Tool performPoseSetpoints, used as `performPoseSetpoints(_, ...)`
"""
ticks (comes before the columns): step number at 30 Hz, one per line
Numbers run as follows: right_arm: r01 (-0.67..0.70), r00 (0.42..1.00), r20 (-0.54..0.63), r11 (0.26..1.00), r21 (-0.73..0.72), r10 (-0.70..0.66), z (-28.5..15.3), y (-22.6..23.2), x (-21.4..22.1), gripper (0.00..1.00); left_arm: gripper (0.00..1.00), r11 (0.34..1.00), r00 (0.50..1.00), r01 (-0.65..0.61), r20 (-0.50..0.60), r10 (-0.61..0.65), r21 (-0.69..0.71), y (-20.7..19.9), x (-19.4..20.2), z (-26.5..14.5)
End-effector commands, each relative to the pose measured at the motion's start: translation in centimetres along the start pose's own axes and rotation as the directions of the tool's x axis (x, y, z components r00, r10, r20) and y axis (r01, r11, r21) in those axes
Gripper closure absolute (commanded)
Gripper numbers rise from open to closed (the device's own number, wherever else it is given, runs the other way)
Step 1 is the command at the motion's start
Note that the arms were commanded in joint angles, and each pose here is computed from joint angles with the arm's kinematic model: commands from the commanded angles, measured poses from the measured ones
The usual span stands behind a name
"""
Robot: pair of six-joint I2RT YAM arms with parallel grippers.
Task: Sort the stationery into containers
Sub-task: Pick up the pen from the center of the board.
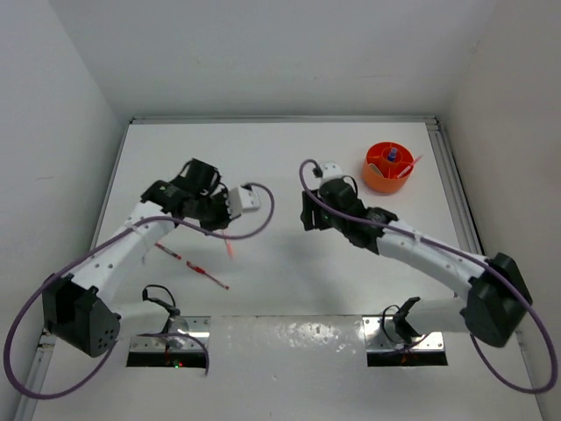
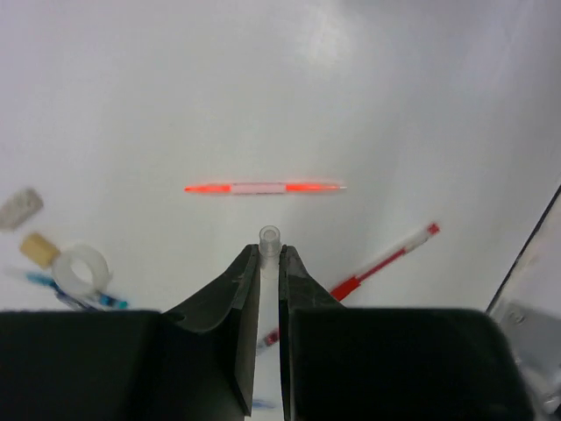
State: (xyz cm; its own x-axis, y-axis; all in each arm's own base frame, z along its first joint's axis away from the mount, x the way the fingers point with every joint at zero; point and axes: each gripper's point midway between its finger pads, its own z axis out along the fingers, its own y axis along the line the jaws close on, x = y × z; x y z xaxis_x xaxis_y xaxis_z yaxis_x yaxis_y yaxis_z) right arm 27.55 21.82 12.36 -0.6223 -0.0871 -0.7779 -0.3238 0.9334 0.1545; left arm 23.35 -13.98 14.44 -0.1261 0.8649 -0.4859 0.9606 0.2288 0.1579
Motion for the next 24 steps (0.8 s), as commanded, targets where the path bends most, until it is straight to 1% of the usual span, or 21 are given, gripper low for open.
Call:
performPoseSetpoints(1,-0.005,1.000,-0.011,0.998,-0.059,0.005,2.6,4.2,-3.5,0.42,1.00,0.922,0.907,0.386,0.175,-0.383,0.016,1.0,-1.7,-2.7)
performPoseSetpoints(2,0.008,1.000,-0.030,0.998,-0.065,-0.010,3.3,5.4,-3.6,0.42,1.00,0.878,0.860,0.478,0.215,-0.463,-0.023,2.7,-0.8,-3.8)
performPoseSetpoints(3,0.002,1.000,0.004,0.996,-0.087,-0.002,3.6,7.1,-6.1,0.42,1.00,0.845,0.822,0.534,0.256,-0.508,-0.039,3.8,-0.6,-4.4)
performPoseSetpoints(4,0.016,0.998,-0.053,0.997,-0.072,-0.020,5.7,7.7,-4.8,0.42,1.00,0.786,0.760,0.617,0.291,-0.581,-0.043,4.5,-0.2,-5.1)
performPoseSetpoints(5,0.025,0.996,-0.079,0.995,-0.096,-0.033,6.3,9.2,-4.3,0.42,1.00,0.730,0.706,0.678,0.347,-0.617,-0.081,5.9,1.0,-6.3)
performPoseSetpoints(6,0.021,0.998,-0.049,0.992,-0.126,-0.028,6.5,11.0,-6.2,0.42,1.00,0.692,0.669,0.715,0.380,-0.639,-0.097,6.7,1.5,-7.0)
performPoseSetpoints(7,0.038,0.995,-0.086,0.990,-0.134,-0.050,8.1,12.3,-4.8,0.42,1.00,0.635,0.615,0.765,0.415,-0.671,-0.106,7.3,2.2,-7.6)
performPoseSetpoints(8,0.044,0.994,-0.095,0.988,-0.148,-0.059,8.7,13.4,-4.6,0.42,1.00,0.585,0.578,0.797,0.476,-0.663,-0.152,8.7,3.4,-9.1)
performPoseSetpoints(9,0.046,0.996,-0.063,0.983,-0.179,-0.058,8.8,15.2,-6.2,0.42,1.00,0.523,0.521,0.839,0.498,-0.693,-0.150,9.0,4.2,-9.4)
performPoseSetpoints(10,0.060,0.995,-0.069,0.980,-0.192,-0.075,9.2,16.5,-5.9,0.43,1.00,0.471,0.484,0.866,0.518,-0.705,-0.167,9.6,5.1,-9.8)
performPoseSetpoints(11,0.088,0.989,-0.102,0.978,-0.190,-0.108,10.7,17.2,-4.3,0.43,1.00,0.409,0.443,0.892,0.555,-0.704,-0.193,10.5,6.5,-10.9)
performPoseSetpoints(12,0.097,0.991,-0.072,0.972,-0.212,-0.115,10.9,18.9,-5.8,0.43,1.00,0.354,0.394,0.916,0.574,-0.718,-0.187,10.9,7.2,-11.3)
performPoseSetpoints(13,0.128,0.984,-0.091,0.966,-0.225,-0.151,10.9,20.2,-4.9,0.43,1.00,0.294,0.356,0.934,0.597,-0.719,-0.203,11.4,8.5,-12.0)
performPoseSetpoints(14,0.164,0.978,-0.087,0.959,-0.230,-0.188,12.2,21.6,-4.9,0.42,1.00,0.260,0.336,0.942,0.616,-0.713,-0.213,11.9,9.0,-12.4)
performPoseSetpoints(15,0.186,0.973,-0.094,0.958,-0.217,-0.210,12.8,22.0,-4.4,0.42,1.00,0.214,0.303,0.953,0.629,-0.716,-0.215,12.1,9.6,-12.6)
performPoseSetpoints(16,0.217,0.962,-0.118,0.951,-0.222,-0.247,12.8,23.0,-3.2,0.42,1.00,0.174,0.287,0.956,0.635,-0.717,-0.236,12.3,10.5,-12.7)
performPoseSetpoints(17,0.227,0.958,-0.125,0.948,-0.225,-0.259,13.9,23.8,-2.8,0.42,1.00,0.162,0.287,0.955,0.644,-0.710,-0.248,12.5,10.7,-12.9)
performPoseSetpoints(18,0.227,0.956,-0.136,0.947,-0.226,-0.261,14.3,24.1,-2.4,0.42,1.00,0.131,0.269,0.959,0.652,-0.709,-0.253,12.6,11.0,-13.0)
performPoseSetpoints(19,0.231,0.952,-0.149,0.946,-0.227,-0.269,14.6,24.4,-1.7,0.42,1.00,0.095,0.264,0.955,0.660,-0.704,-0.281,12.8,11.6,-13.4)
performPoseSetpoints(22,0.233,0.950,-0.168,0.955,-0.185,-0.264,15.9,24.1,-0.2,0.44,1.00,0.043,0.259,0.947,0.682,-0.684,-0.317,13.3,12.4,-14.3)
performPoseSetpoints(24,0.236,0.947,-0.185,0.959,-0.158,-0.264,16.6,23.7,0.9,0.45,1.00,0.032,0.262,0.944,0.693,-0.672,-0.327,13.5,12.4,-14.8)
